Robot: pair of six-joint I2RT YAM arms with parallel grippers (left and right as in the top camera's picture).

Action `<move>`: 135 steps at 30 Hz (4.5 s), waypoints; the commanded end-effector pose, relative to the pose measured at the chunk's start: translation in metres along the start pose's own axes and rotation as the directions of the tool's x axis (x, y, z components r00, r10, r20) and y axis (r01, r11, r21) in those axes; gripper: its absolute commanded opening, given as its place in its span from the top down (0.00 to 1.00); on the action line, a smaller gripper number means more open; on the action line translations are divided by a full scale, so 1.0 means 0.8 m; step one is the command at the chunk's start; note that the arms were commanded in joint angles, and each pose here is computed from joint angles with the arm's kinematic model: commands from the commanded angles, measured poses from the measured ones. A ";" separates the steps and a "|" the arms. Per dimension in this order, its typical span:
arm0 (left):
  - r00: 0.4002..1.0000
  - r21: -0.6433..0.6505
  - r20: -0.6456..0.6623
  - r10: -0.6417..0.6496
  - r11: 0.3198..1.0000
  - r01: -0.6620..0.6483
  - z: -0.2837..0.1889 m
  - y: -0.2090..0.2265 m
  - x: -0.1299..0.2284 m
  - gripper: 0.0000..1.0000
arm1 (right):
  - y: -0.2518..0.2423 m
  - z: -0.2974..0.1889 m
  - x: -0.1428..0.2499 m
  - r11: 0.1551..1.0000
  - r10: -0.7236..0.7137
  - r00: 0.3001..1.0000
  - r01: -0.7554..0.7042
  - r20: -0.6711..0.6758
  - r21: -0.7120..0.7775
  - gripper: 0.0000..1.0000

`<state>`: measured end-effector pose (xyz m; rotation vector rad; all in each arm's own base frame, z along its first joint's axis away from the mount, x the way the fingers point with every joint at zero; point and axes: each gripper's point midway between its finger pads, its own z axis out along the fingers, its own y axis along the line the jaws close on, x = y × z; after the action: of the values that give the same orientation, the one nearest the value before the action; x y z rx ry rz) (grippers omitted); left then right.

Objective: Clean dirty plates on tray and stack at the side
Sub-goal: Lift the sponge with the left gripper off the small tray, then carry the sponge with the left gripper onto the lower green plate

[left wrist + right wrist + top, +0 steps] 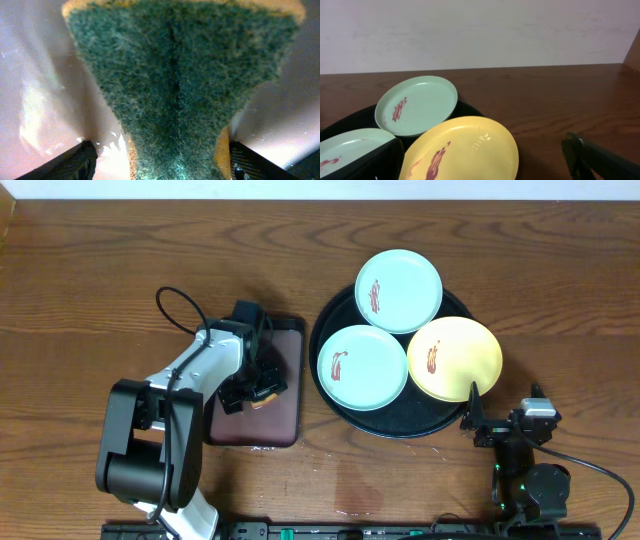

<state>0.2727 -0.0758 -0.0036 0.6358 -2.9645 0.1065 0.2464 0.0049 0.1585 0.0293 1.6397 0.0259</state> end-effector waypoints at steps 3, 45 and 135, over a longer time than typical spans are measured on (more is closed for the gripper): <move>0.999 0.013 -0.041 -0.001 1.000 0.002 0.013 0.000 0.012 0.30 | -0.004 0.000 0.000 1.000 -0.014 1.000 0.014 0.001 0.017 0.01; 0.943 -0.040 0.333 0.010 0.999 0.004 -0.002 -0.004 -0.089 0.16 | -0.004 0.000 0.000 1.000 -0.014 1.000 0.014 0.000 0.017 0.01; 0.655 0.385 0.740 -0.152 0.894 -0.228 -0.279 -0.041 -0.042 0.93 | -0.005 0.000 0.000 1.000 -0.014 1.000 0.014 0.001 0.018 0.01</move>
<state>0.3358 -0.0679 0.1549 0.8290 -3.6878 0.5518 0.2465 0.0049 0.1586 0.0293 1.6393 0.0259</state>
